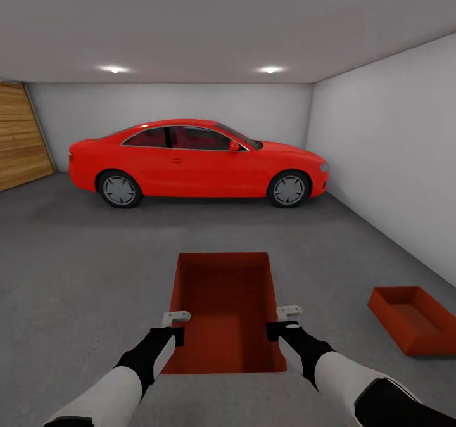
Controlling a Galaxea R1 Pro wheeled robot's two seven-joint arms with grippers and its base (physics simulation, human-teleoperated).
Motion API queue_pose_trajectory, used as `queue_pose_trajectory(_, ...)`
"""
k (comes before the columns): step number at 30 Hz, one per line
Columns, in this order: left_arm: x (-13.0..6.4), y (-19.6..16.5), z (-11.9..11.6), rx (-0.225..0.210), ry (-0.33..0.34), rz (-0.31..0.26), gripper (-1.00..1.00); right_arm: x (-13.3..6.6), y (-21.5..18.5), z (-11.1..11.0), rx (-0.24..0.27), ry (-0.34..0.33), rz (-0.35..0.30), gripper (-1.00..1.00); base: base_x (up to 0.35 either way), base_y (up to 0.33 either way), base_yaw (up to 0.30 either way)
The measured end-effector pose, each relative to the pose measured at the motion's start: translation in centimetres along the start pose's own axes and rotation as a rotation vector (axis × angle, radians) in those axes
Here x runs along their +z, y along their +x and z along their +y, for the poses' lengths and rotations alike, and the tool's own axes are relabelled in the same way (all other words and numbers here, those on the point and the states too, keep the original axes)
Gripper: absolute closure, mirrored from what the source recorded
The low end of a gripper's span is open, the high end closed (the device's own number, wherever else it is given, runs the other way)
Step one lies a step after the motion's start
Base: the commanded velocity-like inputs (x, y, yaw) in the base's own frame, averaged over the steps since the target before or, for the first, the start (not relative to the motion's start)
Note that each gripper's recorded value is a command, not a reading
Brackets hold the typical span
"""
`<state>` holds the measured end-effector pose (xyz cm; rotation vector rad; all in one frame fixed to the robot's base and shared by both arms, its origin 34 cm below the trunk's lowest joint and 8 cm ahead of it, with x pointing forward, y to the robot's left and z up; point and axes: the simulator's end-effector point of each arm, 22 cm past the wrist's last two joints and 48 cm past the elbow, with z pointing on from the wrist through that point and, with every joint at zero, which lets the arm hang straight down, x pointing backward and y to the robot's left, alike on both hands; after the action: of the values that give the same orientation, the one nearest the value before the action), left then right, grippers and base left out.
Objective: Move the two storage containers from the living room to the garage. In the garage, place one container on the floor and stack the other container on top of it (either order is fine).
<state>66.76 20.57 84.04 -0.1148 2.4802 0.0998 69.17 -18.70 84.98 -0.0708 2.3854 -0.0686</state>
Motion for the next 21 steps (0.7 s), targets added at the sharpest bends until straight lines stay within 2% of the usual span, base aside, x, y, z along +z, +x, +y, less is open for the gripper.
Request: queue_pose_trajectory(21,0.00,0.00,0.00,0.000,0.000,0.000,1.00,0.00,0.00,0.00,0.000,0.000,0.000,1.00,0.322,0.000,0.000)
